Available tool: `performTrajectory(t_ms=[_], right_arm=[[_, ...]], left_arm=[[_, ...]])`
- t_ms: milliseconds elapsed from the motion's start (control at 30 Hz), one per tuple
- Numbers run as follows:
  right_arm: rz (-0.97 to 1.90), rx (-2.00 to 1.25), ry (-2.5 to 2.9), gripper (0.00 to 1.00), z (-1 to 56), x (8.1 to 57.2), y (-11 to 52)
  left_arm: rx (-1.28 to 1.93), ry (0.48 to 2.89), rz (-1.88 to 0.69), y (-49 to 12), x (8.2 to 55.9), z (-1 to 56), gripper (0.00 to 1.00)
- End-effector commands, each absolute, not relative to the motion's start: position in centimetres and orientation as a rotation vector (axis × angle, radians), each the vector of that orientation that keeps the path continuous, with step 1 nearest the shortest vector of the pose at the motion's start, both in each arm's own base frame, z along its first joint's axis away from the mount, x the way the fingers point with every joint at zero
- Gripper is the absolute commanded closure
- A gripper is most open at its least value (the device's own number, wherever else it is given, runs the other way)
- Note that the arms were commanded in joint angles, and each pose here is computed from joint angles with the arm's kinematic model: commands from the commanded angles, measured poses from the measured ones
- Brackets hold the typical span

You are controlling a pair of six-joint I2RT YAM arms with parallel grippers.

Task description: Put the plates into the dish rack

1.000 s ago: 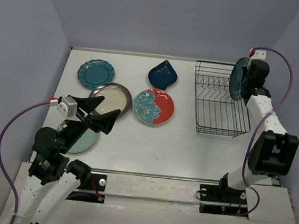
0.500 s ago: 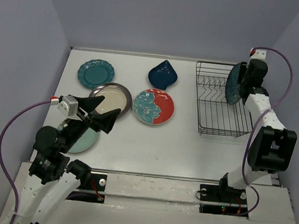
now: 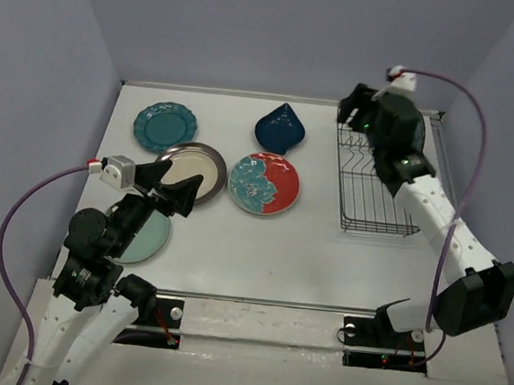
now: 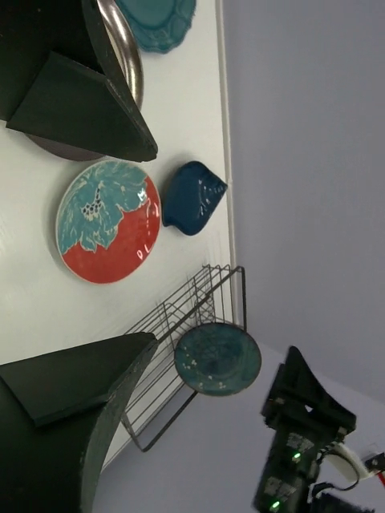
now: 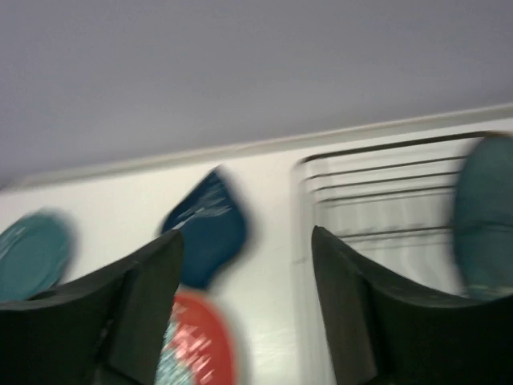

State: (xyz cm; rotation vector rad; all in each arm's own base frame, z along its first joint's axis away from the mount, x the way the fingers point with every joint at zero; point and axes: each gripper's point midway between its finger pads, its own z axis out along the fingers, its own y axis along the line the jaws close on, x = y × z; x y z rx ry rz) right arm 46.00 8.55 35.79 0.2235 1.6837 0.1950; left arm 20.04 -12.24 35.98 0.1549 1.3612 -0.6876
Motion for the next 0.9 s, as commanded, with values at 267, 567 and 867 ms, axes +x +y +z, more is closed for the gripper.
performTrajectory(t_ms=[267,567,867], right_arm=[[1.155,0.018,1.890,0.82,22.4,28.9,39.5],[1.398,-0.096,2.053,0.48,14.0,23.9,51.9],[1.525,-0.133,2.181,0.45,7.9,21.2,58.4]], left_arm=[[-0.317,1.326,-0.374,-3.2,22.1,36.7,0.01],[-0.356,1.342,-0.327,-2.2,23.1,36.0,0.01],[-0.325,1.359,-0.343,-2.9,23.6,35.8,0.01]])
